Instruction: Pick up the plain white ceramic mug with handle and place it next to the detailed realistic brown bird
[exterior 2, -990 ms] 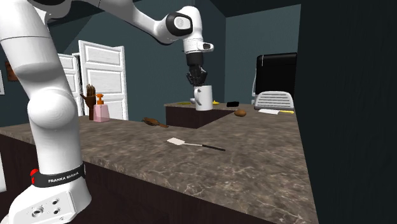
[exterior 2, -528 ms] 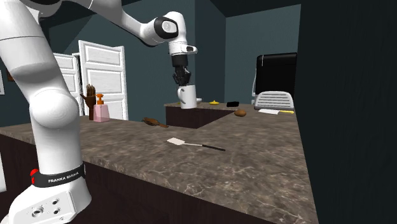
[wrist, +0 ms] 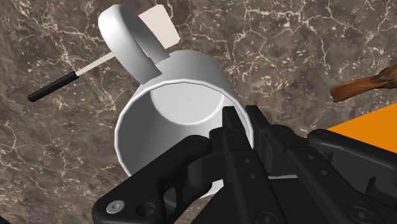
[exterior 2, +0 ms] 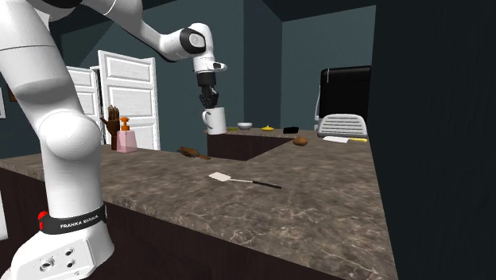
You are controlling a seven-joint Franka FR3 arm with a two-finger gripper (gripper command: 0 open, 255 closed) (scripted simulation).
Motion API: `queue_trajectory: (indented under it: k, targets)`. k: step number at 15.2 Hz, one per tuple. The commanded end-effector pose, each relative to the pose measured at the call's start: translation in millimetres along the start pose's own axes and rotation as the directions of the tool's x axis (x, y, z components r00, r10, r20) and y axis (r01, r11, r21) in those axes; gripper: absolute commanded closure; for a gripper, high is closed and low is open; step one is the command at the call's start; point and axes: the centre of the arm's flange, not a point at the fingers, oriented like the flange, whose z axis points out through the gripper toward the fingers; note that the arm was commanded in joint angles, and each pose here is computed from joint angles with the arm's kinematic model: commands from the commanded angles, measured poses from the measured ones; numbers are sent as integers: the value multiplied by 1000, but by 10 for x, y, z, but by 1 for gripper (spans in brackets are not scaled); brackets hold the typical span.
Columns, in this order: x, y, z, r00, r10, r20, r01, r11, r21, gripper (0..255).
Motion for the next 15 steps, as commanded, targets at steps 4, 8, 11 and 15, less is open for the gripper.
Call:
queue_trajectory:
  k: [4, 8, 11, 15]
  targets:
    - [-127, -652, -66, 1000, 1, 0, -1, 1000, 0, 255]
    - [-235, -1168, -93, 1000, 1, 0, -1, 1000, 0, 255]
    - [-316, -1555, -114, 1000, 1, 0, -1, 1000, 0, 255]
    - [-424, -2071, -141, 1000, 1, 0, -1, 1000, 0, 255]
